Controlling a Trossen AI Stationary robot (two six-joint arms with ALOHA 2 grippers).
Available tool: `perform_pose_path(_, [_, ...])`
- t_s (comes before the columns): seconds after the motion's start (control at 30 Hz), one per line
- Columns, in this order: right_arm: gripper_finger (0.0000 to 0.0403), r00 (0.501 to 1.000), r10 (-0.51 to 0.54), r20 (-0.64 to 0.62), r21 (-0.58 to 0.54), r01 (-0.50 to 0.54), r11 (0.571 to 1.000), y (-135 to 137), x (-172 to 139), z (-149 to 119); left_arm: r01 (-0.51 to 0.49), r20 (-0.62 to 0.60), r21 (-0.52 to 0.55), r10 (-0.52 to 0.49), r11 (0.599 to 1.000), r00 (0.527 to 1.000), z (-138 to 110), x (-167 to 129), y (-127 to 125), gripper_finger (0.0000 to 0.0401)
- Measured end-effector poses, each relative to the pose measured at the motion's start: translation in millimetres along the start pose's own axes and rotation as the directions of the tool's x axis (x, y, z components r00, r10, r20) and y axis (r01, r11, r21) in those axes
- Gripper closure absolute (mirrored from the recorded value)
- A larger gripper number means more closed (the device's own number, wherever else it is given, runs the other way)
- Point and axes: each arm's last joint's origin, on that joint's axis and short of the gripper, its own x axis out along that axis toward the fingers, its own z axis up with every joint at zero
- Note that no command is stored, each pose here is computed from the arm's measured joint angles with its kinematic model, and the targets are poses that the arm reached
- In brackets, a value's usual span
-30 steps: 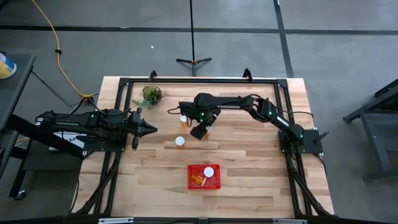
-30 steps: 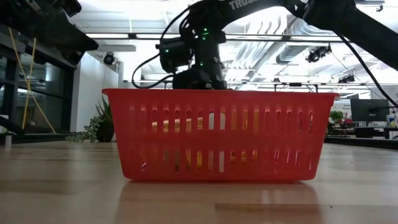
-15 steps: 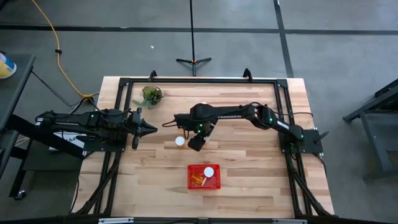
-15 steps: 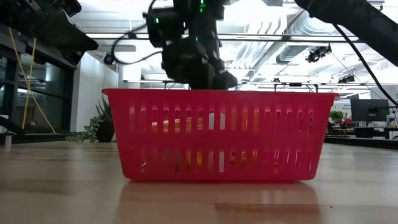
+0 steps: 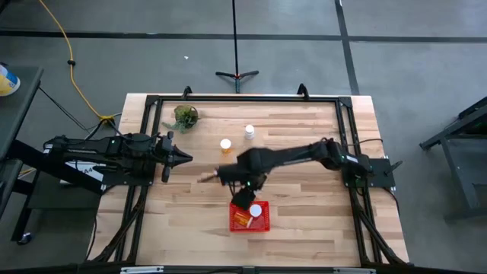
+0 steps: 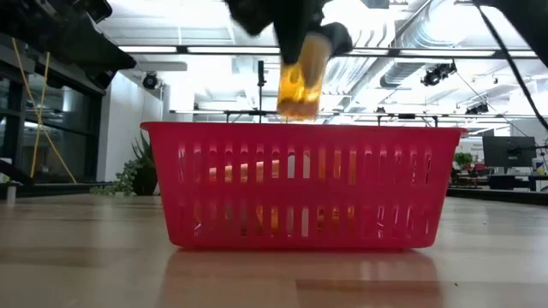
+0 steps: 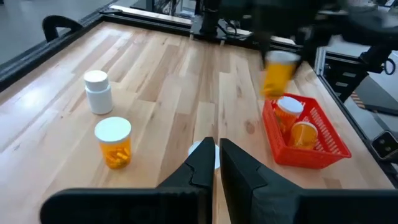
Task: Pick and place pill bottles into a basket
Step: Put the orange pill bottle into the red bin
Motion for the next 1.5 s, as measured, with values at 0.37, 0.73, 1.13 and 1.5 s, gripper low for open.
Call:
perform_pose_path(0.37, [0.0195,1.000,0.018,-0.017,0.040,-0.017,0.999,50,7,-53,-0.007,0.004,0.005,0.007,1.000,1.000,0,0,0,0.0341])
perform_pose_path(0.73, [0.0179,0.999,0.013,0.030,0.071,-0.016,0.997,70,12,-74,-0.007,0.003,0.003,0.007,1.000,1.000,0,0,0,0.0341])
perform_pose_path(1.13, [0.0233,0.998,0.011,0.063,0.064,-0.015,0.998,76,24,-72,-0.006,0.003,-0.005,0.006,1.000,1.000,0,0,0,0.0341])
perform_pose_path(1.5, [0.0299,0.978,-0.080,0.193,0.047,0.072,0.996,58,21,-47,-0.005,0.004,-0.006,0.005,1.000,1.000,0,0,0,0.0341])
